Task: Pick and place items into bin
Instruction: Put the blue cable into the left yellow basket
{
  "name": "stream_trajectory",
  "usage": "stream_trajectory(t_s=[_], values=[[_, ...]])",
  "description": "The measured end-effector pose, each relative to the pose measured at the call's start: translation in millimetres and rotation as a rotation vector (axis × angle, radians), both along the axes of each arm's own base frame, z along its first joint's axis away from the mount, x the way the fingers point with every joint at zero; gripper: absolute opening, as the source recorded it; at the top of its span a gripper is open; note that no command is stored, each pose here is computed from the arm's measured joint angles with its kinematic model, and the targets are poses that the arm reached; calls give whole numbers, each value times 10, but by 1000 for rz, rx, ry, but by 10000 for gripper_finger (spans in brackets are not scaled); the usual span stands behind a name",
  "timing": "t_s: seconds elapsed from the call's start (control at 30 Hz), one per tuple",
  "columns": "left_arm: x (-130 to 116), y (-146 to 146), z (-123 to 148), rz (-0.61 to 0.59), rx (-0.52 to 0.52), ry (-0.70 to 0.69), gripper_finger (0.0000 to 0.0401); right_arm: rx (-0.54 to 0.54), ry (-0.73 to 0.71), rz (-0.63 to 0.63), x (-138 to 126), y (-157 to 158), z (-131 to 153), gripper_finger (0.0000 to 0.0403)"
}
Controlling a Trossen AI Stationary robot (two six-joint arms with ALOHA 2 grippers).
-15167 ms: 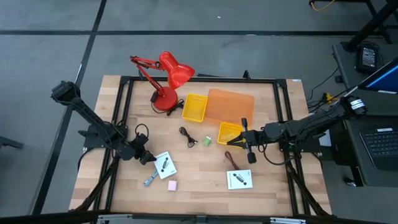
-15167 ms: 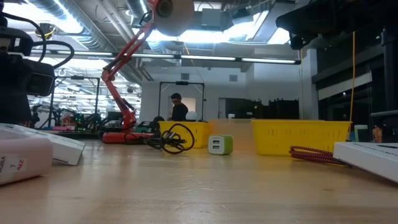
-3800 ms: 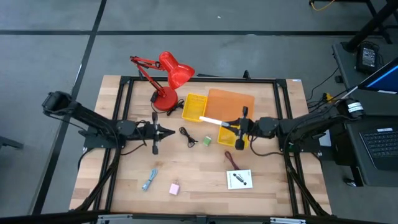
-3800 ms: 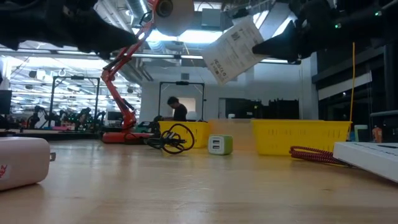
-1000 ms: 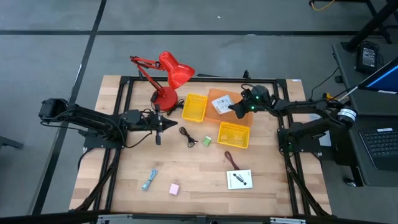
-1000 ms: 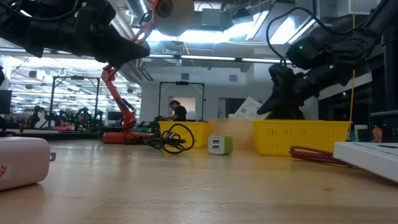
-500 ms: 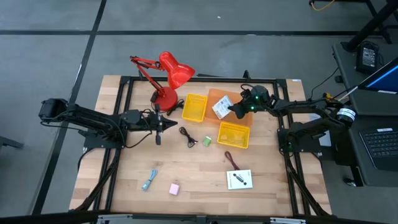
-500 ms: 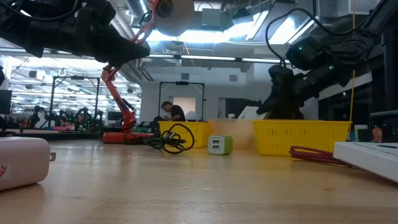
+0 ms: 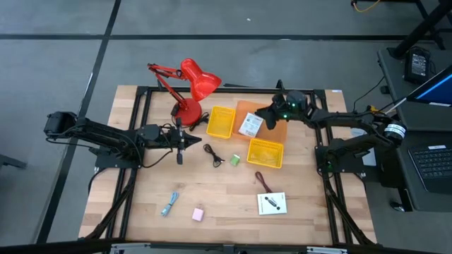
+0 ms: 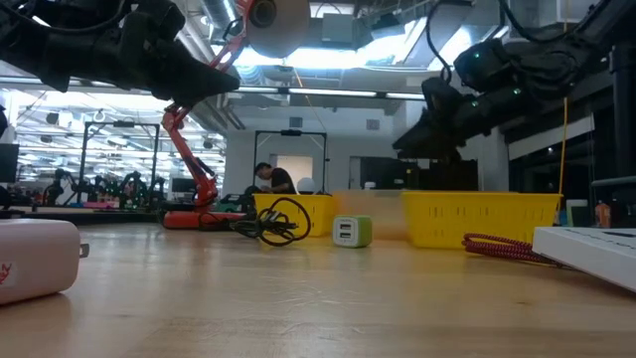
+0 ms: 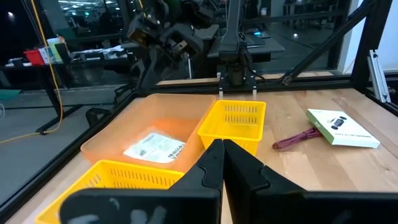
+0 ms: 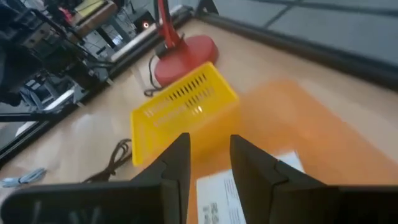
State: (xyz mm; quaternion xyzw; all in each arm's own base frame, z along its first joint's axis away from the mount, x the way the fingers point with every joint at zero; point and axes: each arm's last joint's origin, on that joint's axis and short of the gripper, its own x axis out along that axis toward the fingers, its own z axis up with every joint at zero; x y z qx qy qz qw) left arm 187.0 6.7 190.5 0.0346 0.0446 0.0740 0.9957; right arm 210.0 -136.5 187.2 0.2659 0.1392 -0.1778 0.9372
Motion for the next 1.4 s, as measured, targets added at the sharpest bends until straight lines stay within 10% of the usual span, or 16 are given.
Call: stream_trajectory(t_s=[0.43, 1.03, 1.4], values=[[-10, -22, -89, -66, -34, 88, 2, -155, 25, 211, 224, 189, 190, 10], [31, -374, 55, -198, -178, 56, 2, -388, 87, 482, 631, 1123, 749, 0], [2, -848, 320, -126, -211, 206, 2, -459, 12, 595, 566, 1757, 576, 0]])
